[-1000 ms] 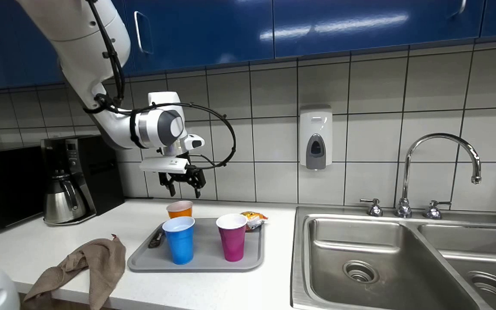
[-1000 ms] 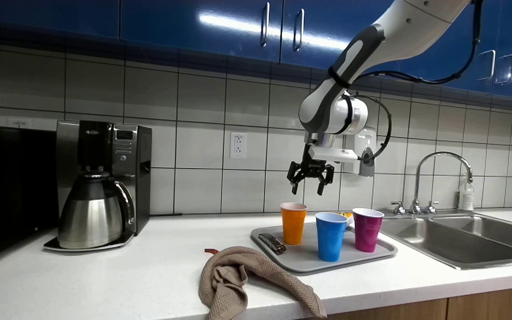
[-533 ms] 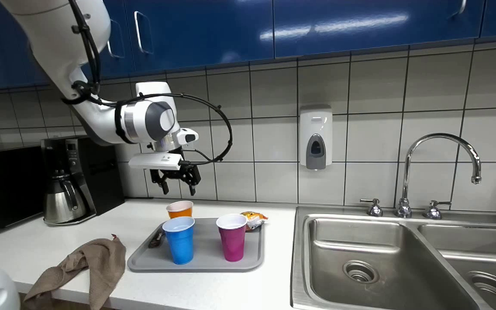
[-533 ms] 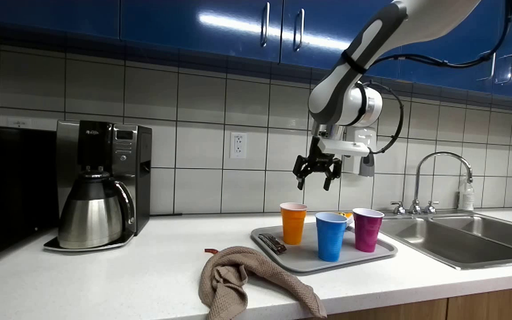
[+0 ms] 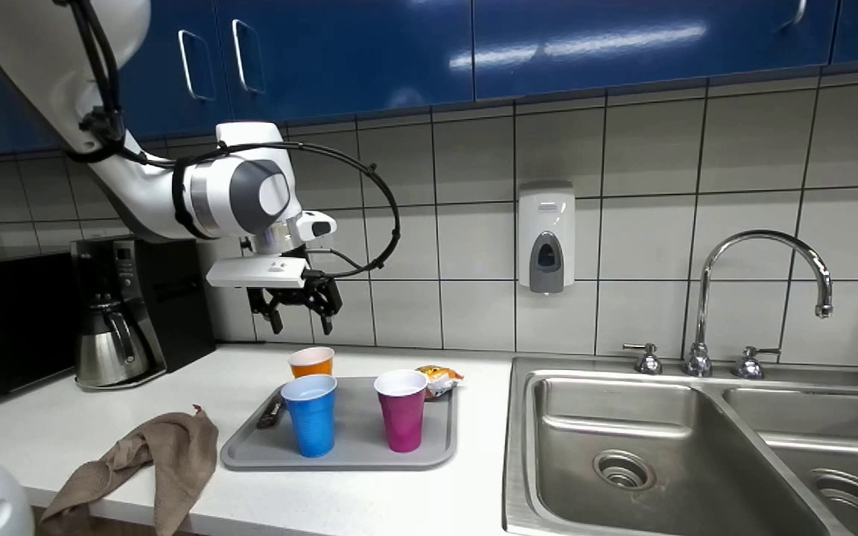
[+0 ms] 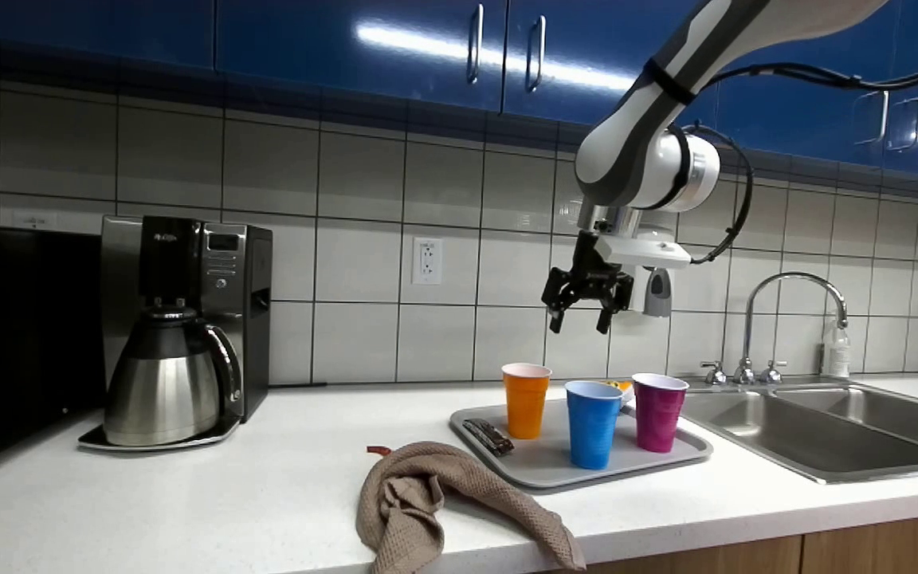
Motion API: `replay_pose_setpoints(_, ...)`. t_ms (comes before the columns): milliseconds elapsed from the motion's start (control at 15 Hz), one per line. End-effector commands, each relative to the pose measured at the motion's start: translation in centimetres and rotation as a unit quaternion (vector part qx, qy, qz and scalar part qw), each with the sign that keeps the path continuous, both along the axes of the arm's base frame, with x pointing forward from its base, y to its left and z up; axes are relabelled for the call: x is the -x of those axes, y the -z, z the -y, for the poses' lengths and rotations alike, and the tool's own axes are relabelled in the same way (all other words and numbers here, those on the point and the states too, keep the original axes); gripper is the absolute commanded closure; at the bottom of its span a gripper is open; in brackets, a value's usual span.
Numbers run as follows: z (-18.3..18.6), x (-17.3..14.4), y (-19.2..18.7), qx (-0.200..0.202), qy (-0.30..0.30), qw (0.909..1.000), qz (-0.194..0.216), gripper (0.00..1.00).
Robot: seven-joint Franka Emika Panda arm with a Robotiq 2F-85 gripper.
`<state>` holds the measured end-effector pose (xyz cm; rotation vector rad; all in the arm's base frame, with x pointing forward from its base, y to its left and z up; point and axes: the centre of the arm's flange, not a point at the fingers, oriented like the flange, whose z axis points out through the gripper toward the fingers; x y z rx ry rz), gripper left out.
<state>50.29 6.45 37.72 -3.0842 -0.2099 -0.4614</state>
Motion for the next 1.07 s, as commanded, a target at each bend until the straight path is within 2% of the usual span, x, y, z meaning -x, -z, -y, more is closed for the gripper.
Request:
replay_pose_setpoints(0, 1.8, 3.0, -1.1, -0.001, -0.012, 0.9999, 0.003, 0.00)
replay_pose_setpoints(400, 2.8, 4.7, -1.1, 0.006, -0.005, 0.9999, -0.007, 0.00)
replay_pose_setpoints(467, 1.9, 3.1, -0.3, 0.002, -0.001, 1.0000, -0.002, 0.00)
replay_pose_setpoints(1000, 1.8, 3.2, 0.1, 0.002, -0.001, 1.0000, -0.006, 0.00)
